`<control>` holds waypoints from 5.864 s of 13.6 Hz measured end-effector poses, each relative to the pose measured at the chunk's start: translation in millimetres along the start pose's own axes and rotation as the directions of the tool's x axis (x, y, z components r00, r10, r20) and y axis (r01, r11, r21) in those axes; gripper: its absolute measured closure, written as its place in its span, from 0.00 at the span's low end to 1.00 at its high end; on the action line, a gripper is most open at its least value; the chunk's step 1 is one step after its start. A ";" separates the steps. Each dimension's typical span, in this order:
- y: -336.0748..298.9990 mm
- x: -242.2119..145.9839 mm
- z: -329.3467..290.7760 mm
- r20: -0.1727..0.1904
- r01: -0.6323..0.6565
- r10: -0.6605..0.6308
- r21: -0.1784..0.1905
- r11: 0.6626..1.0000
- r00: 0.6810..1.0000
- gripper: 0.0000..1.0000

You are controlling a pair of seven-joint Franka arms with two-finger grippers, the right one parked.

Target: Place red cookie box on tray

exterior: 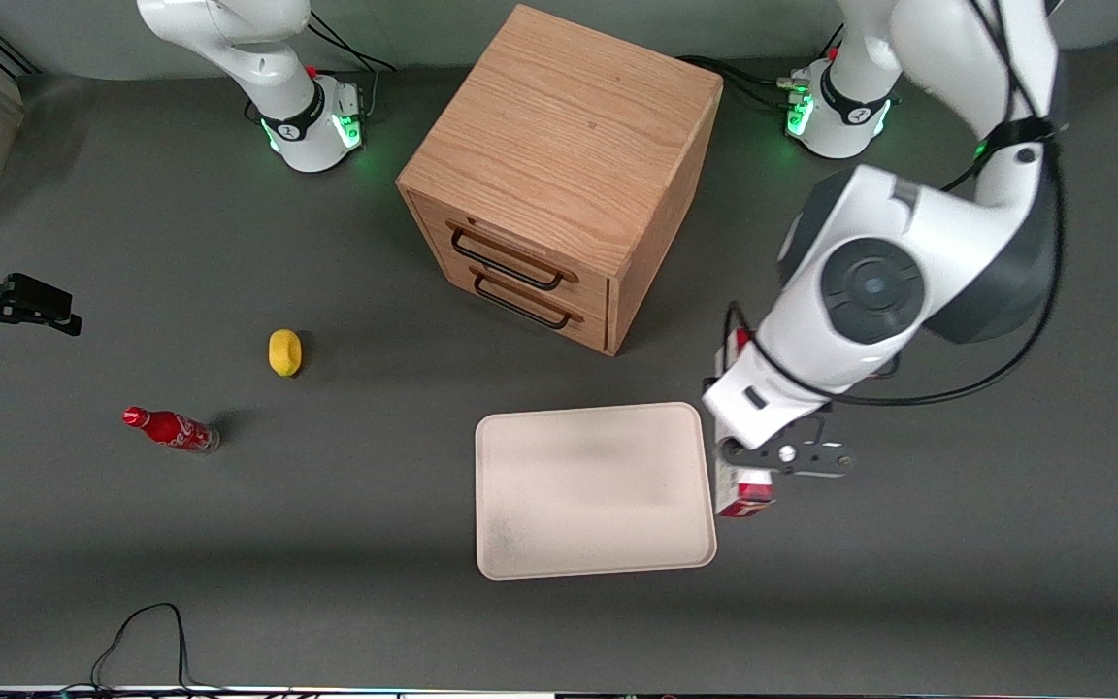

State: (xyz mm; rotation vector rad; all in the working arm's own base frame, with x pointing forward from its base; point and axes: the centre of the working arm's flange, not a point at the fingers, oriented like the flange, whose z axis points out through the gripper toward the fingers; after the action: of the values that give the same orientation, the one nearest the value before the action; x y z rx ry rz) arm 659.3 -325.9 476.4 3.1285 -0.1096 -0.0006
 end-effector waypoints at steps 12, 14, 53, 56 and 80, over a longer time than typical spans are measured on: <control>8.0 27.6 177.2 0.014 0.106 -0.107 0.017 0.994 0.994 0.97; 12.7 26.8 196.1 0.011 0.094 -0.094 0.027 0.995 0.995 0.97; -221.0 -139.9 -103.2 0.057 0.080 -0.087 0.109 0.991 0.995 0.00; -287.7 -144.3 -109.0 0.053 0.086 -0.090 0.076 0.993 0.995 0.00; -311.7 -136.8 -124.0 0.051 0.110 -0.110 0.012 0.994 0.993 0.00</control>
State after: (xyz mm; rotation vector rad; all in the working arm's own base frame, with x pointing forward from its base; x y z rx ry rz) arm 544.8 -4.0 596.9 3.1399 0.0629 -0.0822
